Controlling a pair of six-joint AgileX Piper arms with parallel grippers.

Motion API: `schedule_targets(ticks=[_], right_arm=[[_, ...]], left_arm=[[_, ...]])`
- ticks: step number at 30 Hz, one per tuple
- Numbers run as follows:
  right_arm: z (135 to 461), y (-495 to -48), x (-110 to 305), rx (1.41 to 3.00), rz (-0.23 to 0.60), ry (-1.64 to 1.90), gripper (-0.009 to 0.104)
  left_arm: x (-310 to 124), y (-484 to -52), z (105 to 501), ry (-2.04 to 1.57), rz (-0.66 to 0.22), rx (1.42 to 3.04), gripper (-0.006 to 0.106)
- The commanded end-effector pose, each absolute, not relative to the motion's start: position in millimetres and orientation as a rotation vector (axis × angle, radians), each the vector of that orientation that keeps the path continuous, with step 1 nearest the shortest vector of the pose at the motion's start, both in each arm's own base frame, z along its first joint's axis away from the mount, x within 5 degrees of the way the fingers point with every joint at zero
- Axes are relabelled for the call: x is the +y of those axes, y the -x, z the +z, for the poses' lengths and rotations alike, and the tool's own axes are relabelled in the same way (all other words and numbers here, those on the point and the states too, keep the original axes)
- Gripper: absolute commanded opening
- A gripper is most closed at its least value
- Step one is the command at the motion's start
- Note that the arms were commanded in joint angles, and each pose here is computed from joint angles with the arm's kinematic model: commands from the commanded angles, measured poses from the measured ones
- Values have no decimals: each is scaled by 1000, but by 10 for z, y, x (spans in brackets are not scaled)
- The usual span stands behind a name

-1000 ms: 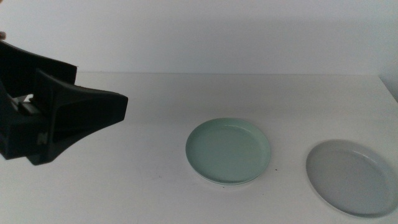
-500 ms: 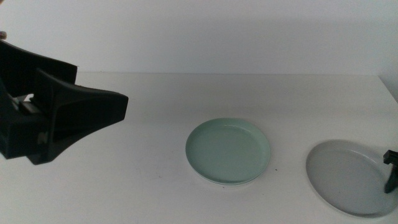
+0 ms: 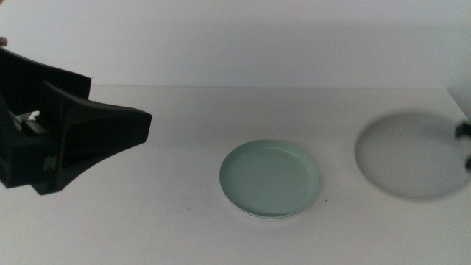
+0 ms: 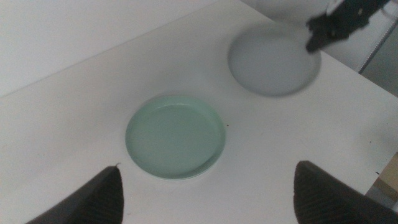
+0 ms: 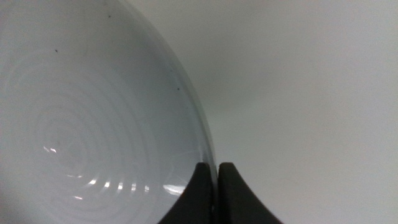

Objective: Stack the three bowls on top of each other.

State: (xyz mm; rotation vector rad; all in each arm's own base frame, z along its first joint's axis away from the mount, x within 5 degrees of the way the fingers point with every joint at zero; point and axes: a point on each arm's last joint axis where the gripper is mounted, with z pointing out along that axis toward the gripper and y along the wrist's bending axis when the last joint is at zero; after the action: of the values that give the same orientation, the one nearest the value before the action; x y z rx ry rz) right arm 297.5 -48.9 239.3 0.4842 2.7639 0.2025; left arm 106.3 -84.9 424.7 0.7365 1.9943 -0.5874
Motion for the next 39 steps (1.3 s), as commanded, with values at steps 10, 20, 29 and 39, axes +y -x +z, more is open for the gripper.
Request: schedule_targets(ticks=[10,20,29,39], right_arm=[[3097,-3135,918,2715,401,-82,-2],[2499,-3462,1618,2875,407,55,-2],[2210,-3665,1535,2883,392,-22,-2],[2015,-3722,1556,2914,380,-28,1]], left_arm=[[-844,-1061,4252,-724,-590,1988,94],[-844,-1061,4252,-724,-590,1988,94],[-845,-1064,4255,-722,-589,1985,94],[-845,-1064,4255,-722,-589,1985,94]])
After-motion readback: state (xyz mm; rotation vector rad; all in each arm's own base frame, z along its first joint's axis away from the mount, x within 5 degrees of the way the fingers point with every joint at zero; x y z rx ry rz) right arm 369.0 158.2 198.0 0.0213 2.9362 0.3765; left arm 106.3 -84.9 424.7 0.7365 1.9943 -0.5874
